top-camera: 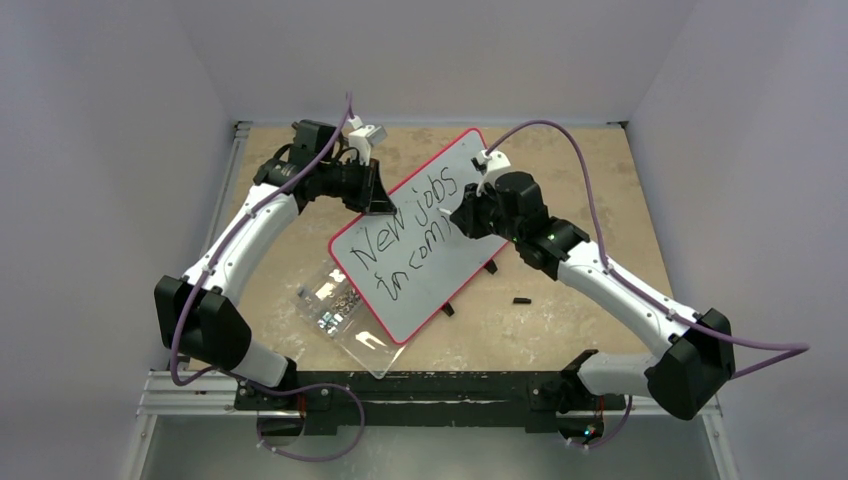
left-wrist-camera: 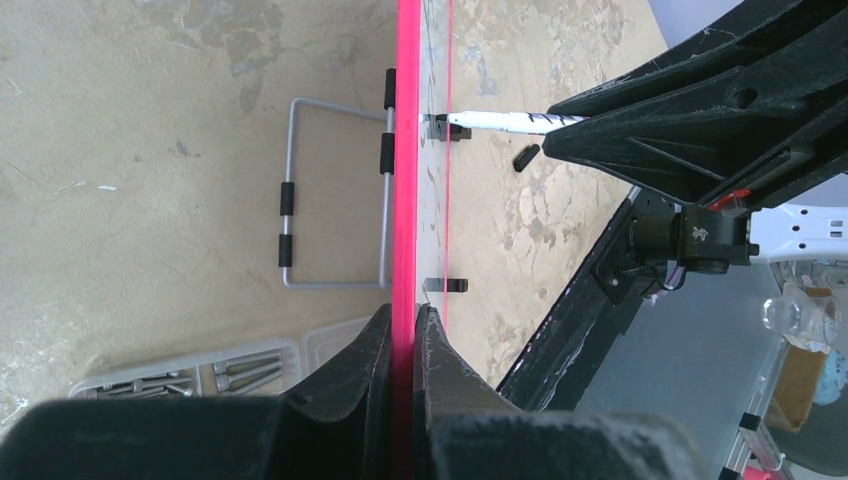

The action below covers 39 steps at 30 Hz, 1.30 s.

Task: Write a sentence on the whiteboard

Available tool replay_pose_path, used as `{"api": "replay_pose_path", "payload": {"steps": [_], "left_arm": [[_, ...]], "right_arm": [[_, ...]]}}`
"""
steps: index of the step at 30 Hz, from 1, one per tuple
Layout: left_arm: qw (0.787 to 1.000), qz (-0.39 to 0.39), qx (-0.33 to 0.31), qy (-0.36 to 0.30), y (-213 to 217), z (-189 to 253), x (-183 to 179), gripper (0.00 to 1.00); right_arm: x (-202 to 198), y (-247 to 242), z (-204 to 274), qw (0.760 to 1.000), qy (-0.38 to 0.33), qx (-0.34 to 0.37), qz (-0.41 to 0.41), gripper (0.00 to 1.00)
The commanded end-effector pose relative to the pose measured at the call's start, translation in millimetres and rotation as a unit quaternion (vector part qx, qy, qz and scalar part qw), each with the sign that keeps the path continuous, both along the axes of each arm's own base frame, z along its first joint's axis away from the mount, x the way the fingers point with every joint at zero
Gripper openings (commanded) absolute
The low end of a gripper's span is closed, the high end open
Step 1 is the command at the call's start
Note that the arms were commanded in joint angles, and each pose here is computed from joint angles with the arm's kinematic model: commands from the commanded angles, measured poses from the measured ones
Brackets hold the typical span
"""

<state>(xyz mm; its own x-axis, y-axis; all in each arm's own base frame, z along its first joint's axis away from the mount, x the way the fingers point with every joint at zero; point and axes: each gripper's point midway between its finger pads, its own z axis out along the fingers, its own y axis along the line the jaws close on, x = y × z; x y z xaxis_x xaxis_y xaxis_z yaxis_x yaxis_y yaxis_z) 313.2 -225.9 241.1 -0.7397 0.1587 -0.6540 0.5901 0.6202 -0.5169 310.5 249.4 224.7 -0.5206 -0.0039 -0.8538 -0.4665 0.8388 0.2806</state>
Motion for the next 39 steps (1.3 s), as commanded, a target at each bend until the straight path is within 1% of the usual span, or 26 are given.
{"api": "replay_pose_path", "payload": {"steps": [1, 8, 18, 27, 39], "left_arm": [[0.997, 0.009, 0.019, -0.075, 8, 19, 12, 0.00], [0.997, 0.010, 0.019, -0.075, 8, 19, 12, 0.00], [0.997, 0.009, 0.018, -0.076, 8, 20, 11, 0.00], [0.997, 0.009, 0.018, -0.078, 8, 21, 11, 0.00], [0.997, 0.009, 0.018, -0.076, 8, 20, 11, 0.00]], "right_arm": [[5, 0, 8, 1.000, -0.020, 0.004, -0.001, 0.00], [3, -11, -2, 1.000, -0.014, -0.011, -0.018, 0.00], [1, -19, 31, 0.999, -0.042, -0.001, -0.031, 0.00], [9, -31, 15, 0.998, -0.035, -0.023, -0.055, 0.00], [11, -24, 1, 0.999, -0.026, -0.015, -0.038, 0.00]]}}
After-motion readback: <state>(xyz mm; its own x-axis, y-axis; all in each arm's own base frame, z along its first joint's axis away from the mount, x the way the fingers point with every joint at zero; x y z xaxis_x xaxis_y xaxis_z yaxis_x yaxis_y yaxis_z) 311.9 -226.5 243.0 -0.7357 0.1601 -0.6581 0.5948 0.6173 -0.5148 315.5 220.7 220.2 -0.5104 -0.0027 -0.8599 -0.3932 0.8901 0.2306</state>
